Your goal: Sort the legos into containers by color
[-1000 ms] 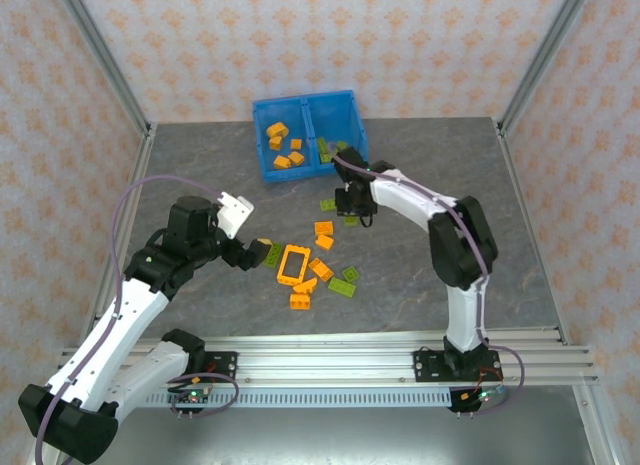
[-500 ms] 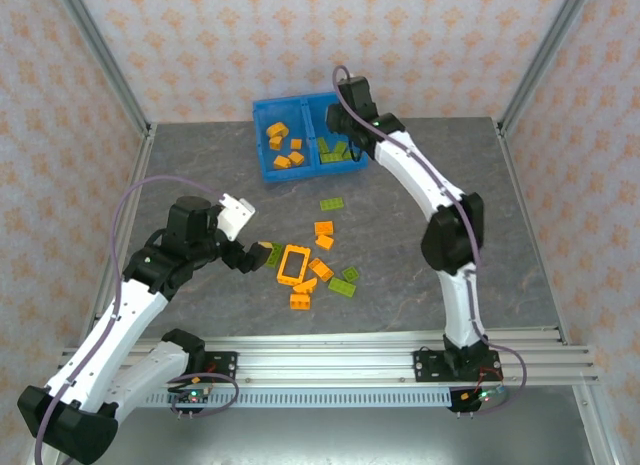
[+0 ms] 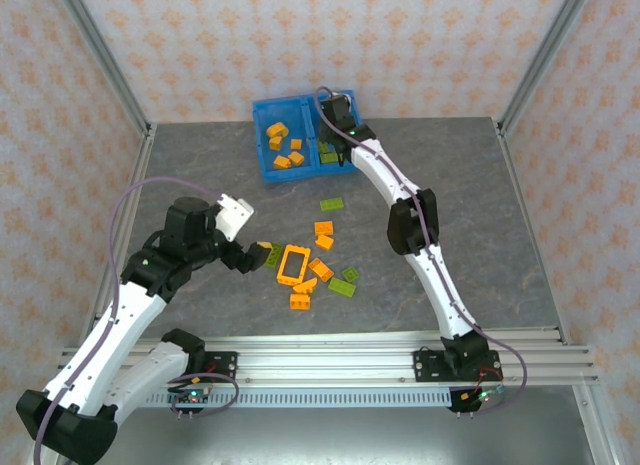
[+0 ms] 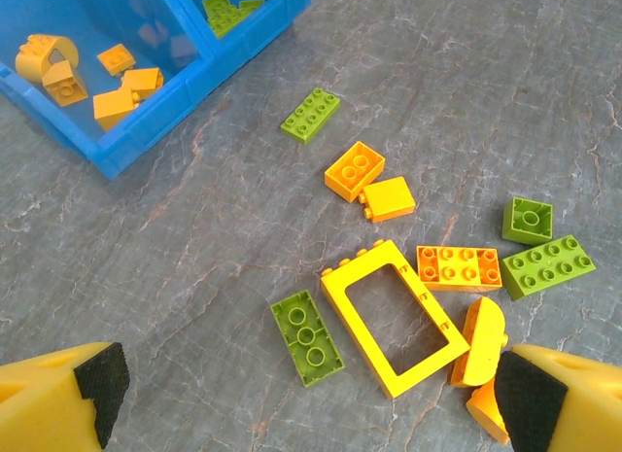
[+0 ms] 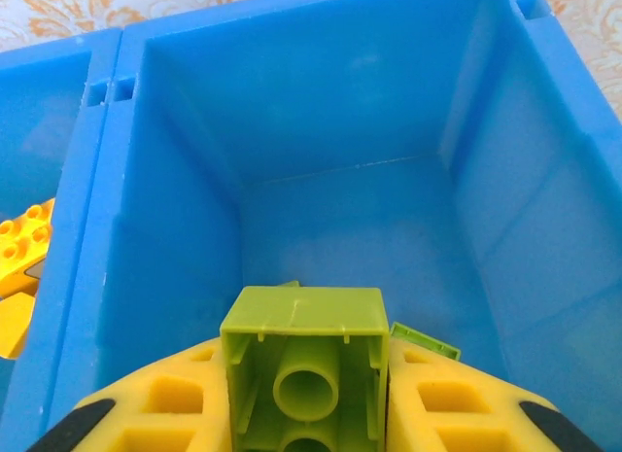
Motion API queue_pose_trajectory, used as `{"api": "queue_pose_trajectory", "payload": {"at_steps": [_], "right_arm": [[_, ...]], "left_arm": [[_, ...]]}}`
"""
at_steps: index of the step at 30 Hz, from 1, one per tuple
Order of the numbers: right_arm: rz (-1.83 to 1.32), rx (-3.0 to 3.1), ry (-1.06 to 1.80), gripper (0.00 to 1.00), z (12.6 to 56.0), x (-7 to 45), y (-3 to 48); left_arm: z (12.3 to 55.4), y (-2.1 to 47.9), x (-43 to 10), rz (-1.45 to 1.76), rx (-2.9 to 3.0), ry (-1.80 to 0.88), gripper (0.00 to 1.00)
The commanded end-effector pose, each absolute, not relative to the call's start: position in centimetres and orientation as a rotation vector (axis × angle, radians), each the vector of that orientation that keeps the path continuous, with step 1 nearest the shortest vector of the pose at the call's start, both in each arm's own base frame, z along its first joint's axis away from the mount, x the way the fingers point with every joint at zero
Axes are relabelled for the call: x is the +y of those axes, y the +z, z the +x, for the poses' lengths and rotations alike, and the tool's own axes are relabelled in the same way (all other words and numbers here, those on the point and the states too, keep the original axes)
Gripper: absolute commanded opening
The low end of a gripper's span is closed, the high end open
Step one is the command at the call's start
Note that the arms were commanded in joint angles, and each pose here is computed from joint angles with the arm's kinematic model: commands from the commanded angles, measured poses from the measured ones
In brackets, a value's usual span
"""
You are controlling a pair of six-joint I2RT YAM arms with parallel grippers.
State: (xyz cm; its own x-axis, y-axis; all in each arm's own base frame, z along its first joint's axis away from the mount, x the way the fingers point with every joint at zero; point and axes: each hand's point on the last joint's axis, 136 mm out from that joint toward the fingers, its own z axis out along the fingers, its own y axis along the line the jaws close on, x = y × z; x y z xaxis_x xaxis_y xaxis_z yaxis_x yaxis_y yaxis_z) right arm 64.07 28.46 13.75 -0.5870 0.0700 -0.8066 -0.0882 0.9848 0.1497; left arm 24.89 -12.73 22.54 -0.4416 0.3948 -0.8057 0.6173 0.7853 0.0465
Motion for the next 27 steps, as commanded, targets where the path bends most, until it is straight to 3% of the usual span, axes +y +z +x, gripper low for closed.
{"api": "queue_pose_trajectory", "payload": {"at_steps": [1,4,7,15,19,23,27], "right_arm": [[-0.001,2.040,0.237,0.37,65.6,28.7,18.4],[-0.021,2.010,0.266,0.58,65.5,29.2,20.2],[-0.004,1.977,0.268,0.69,65.0,28.4,23.5],[-0.016,2.031,0.343,0.76,58.0,26.0,32.9],[-0.031,2.068,0.354,0.82,52.3,23.6,35.0],[-0.130,2.079,0.419,1.00,45.4,21.8,36.4],[-0.124,2.129,0.425,0.99,39.1,18.8,35.3]], "left_arm": [[25.0,23.6,-12.0,0.726,2.073,-0.278,1.00],[25.1,23.3,-11.9,0.725,2.087,-0.271,1.00],[25.7,22.7,-11.3,0.699,2.118,-0.226,1.00],[28.6,21.0,-10.0,0.451,2.288,-0.180,1.00],[29.9,20.7,-9.7,0.264,2.399,-0.175,1.00],[31.3,21.9,-11.6,0.083,2.374,-0.196,0.99],[32.9,21.4,-15.9,-0.036,2.389,-0.261,0.98]]}}
